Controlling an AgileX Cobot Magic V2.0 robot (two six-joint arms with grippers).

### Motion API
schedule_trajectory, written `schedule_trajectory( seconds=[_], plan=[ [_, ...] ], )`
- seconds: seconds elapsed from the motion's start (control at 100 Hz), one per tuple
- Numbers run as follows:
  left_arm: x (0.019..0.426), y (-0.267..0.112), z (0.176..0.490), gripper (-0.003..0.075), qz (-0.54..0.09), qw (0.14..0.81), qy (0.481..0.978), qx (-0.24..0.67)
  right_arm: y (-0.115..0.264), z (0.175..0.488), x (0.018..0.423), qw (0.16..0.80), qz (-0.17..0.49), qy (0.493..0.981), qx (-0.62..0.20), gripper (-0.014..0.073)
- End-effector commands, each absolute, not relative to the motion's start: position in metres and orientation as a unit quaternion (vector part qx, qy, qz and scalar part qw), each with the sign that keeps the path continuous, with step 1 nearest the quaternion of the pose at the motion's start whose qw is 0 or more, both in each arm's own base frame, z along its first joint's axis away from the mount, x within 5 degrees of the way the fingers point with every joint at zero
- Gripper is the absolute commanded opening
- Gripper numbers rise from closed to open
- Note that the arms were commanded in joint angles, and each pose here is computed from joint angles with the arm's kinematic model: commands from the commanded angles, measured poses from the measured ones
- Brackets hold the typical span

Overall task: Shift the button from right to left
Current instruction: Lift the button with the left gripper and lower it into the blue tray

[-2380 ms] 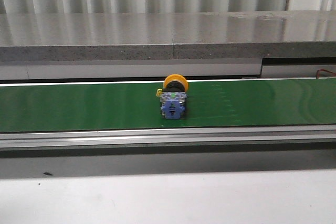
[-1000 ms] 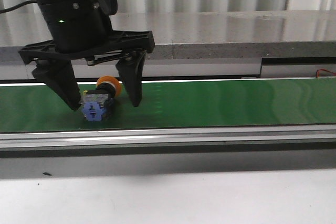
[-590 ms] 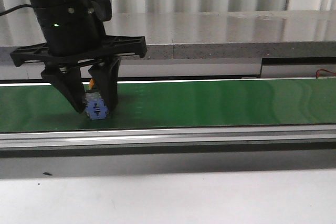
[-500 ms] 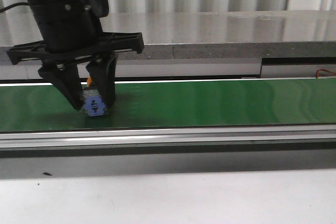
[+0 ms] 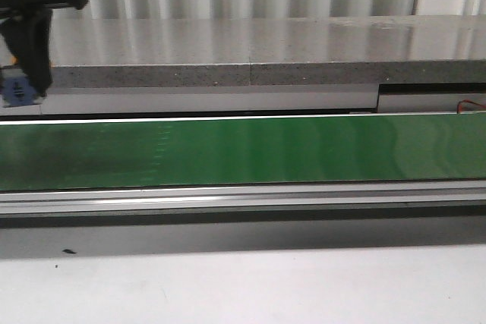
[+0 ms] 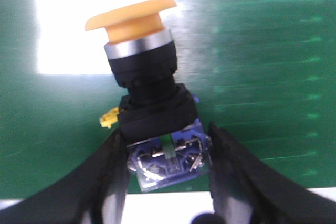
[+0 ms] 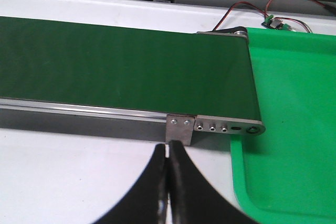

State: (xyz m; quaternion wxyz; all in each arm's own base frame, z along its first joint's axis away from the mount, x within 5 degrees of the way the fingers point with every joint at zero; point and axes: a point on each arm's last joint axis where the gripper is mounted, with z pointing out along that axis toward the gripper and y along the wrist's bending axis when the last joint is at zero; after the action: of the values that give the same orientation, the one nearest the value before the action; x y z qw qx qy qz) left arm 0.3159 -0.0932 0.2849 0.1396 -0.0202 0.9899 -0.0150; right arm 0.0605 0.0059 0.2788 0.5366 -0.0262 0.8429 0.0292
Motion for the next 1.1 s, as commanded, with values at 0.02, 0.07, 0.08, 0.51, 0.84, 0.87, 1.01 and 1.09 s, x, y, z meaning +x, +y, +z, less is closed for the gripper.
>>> schedule_trajectory(
  seconds=[0.02,0.07,0.08,0.51,0.84,0.87,1.01,1.09],
  plan=[
    [0.313,-0.069,0.309,0.0144,-0.008,0.164,0.986,-0.021,0.006,0.293,0.063,0.576,0.028,0.816,-0.029,-0.0068],
    [0.313,-0.057,0.309,0.0144,0.000,0.152,0.988,-0.024,0.006,0.293,0.063,0.576,0.028,0.816,-0.029,-0.0068],
    [0.313,-0.054,0.309,0.0144,0.001,0.151,0.988,-0.027,0.006,0.293,0.063,0.576,0.028,0.816,-0.029,-0.0068],
    [0.308,0.049,0.307,0.0144,0.041,0.109,0.993,-0.031,0.006,0.293,0.063,0.576,0.028,0.816,-0.029,-0.0068],
    [0.293,0.116,0.305,0.0144,0.067,0.114,0.991,-0.022,0.006,0.293,0.063,0.576,0.028,0.816,-0.029,-0.0068],
    [0.292,0.121,0.305,0.0144,0.070,0.113,0.991,-0.008,0.006,0.293,0.063,0.576,0.028,0.816,-0.029,-0.0068],
    [0.296,0.135,0.295,0.0144,0.078,0.111,0.990,0.033,0.006,0.293,0.063,0.576,0.028,0.816,-0.029,-0.0068],
    [0.303,0.139,0.284,0.0144,0.072,0.109,0.991,0.034,0.006,0.293,0.063,0.576,0.028,0.816,-0.029,-0.0068]
  ],
)
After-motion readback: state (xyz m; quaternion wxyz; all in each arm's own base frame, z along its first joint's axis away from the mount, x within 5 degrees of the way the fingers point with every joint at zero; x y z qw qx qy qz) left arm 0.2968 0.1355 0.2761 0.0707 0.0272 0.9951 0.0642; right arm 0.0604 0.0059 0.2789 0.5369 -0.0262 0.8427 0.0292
